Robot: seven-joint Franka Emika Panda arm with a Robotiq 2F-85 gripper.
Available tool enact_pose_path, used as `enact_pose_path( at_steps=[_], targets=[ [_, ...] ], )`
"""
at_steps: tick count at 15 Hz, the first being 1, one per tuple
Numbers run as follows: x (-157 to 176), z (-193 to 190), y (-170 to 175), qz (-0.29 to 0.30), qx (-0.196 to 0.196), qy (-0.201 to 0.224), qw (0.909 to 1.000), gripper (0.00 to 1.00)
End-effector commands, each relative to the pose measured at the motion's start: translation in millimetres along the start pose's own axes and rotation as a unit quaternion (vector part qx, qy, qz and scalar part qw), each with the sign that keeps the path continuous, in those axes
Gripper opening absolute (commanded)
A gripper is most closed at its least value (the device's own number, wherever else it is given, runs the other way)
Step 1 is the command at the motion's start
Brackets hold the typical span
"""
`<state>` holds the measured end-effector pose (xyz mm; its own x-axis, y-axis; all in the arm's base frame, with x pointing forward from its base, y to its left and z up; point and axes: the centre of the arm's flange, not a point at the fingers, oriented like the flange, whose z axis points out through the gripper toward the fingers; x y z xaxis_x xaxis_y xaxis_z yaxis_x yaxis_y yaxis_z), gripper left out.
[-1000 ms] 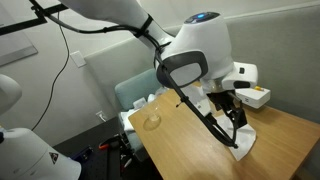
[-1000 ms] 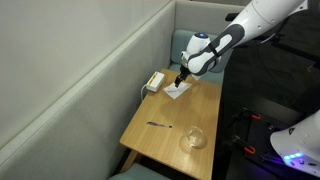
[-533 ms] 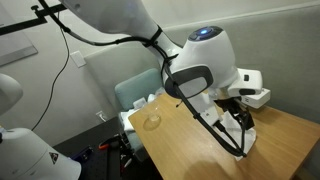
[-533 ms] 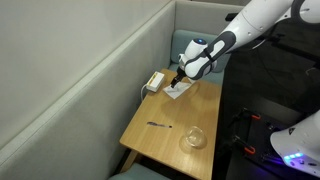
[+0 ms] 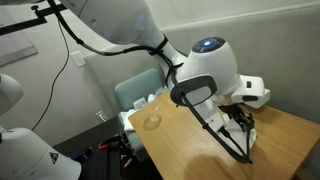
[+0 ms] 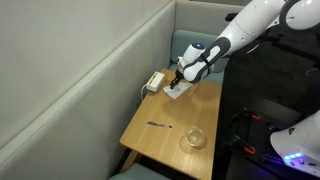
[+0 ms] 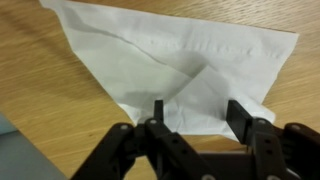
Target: Move the black pen to the left and then wipe the table with the white cloth
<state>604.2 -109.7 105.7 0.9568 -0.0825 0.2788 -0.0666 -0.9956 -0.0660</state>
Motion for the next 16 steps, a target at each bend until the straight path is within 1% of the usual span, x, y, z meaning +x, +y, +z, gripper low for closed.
enact_pose_path(
  at_steps=[1, 2, 4, 5, 6, 8, 10, 12, 16],
  targets=[
    [6.7, 4.1, 1.3, -0.006, 0.001, 0.013, 0.9999, 0.36],
    [7.0, 4.0, 1.0, -0.007, 0.001, 0.013, 0.9999, 0.27],
    [7.2, 3.7, 0.9, -0.008, 0.0, 0.013, 0.9999, 0.13],
    [7.2, 3.5, 1.2, -0.007, 0.0, 0.011, 0.9999, 0.05],
    [7.1, 3.8, 1.6, -0.004, -0.002, 0.008, 1.0, 0.01],
    [4.4, 3.6, 4.2, 0.007, -0.01, -0.002, 0.9999, 0.0],
    [-2.7, 0.9, 14.2, 0.023, -0.017, -0.016, 0.9994, 0.0],
    [-12.2, -1.7, 33.1, 0.045, -0.029, -0.027, 0.9982, 0.0],
    [-28.1, -11.0, 78.0, 0.087, -0.056, -0.033, 0.994, 0.0]
  ],
)
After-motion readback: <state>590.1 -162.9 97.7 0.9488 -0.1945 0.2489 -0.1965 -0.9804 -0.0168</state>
